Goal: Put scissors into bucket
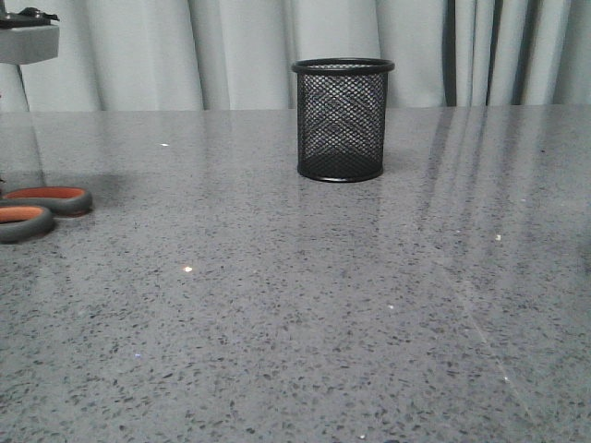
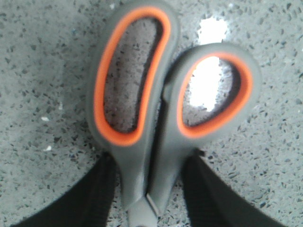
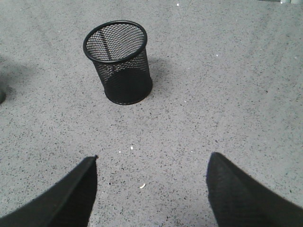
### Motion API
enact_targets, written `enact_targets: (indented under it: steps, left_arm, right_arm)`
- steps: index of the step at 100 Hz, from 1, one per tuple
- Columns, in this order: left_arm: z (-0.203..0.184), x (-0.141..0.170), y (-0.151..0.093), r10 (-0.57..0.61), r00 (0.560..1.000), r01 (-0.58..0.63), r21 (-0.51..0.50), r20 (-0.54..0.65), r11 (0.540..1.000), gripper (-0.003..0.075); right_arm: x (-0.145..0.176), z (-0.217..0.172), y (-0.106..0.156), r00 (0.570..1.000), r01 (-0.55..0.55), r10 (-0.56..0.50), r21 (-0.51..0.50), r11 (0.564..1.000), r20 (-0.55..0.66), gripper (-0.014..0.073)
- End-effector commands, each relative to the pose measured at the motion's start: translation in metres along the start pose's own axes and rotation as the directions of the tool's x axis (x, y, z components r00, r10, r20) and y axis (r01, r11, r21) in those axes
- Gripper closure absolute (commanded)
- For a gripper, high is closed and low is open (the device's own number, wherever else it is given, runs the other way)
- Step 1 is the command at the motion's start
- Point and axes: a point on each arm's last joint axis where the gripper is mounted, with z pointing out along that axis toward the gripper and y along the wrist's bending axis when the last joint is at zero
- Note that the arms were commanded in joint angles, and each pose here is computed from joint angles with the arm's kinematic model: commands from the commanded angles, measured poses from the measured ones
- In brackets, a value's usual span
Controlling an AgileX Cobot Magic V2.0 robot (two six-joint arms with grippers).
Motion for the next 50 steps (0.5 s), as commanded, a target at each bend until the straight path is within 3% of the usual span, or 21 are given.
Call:
enact_targets:
  steps: [1, 50]
  left_arm:
    - [-0.0098, -0.0030, -0.0028, -0.004, 1.000, 0.004, -0.003, 0.027, 1.000, 0.0536]
    - [-0.0098, -0.0029, -0.0030, -0.004, 1.000, 0.004, -0.001, 0.027, 1.000, 0.0563]
  right_arm:
    - [-0.0145, -0.0047, 0.0000, 0.996, 0.014, -0.015, 0.011, 1.000, 0.085, 0.0150]
    - [-0.0145, -0.0047, 0.0000, 0.996, 0.014, -0.015, 0.011, 1.000, 0.085, 0.0150]
